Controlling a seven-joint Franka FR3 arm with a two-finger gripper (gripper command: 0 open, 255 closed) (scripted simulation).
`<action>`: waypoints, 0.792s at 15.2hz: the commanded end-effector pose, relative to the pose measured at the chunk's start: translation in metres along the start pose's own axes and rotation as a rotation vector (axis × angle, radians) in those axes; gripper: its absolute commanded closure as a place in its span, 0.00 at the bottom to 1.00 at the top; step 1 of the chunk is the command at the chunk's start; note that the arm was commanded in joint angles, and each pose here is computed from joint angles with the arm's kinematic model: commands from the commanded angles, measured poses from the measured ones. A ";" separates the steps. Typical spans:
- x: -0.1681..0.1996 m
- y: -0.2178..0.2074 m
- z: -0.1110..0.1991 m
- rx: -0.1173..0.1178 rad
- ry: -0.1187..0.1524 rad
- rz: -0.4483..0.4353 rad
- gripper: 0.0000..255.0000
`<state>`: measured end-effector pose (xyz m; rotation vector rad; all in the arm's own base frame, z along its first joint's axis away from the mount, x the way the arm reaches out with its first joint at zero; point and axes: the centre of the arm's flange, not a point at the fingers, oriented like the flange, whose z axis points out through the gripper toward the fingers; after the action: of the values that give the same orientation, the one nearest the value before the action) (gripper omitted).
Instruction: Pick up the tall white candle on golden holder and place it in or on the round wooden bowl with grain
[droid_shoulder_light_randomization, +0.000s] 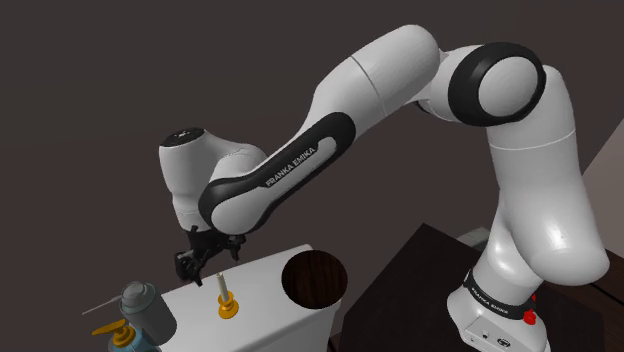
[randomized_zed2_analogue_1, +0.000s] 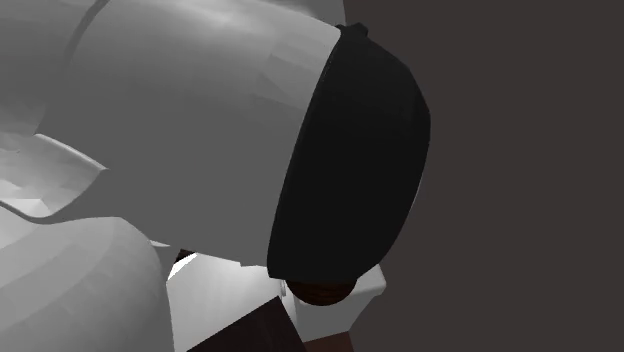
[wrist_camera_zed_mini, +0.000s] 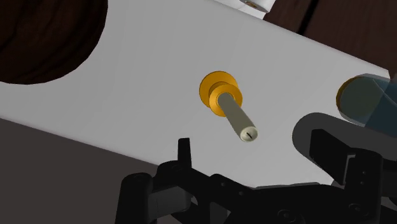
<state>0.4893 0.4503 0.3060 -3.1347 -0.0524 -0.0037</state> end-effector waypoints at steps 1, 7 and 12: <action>0.001 -0.001 0.011 0.000 0.000 0.000 0.00; 0.001 -0.001 0.030 0.000 0.000 0.000 0.00; 0.001 -0.001 0.030 0.000 0.000 0.000 0.00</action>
<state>0.4903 0.4518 0.2763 -3.1345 -0.0526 -0.0043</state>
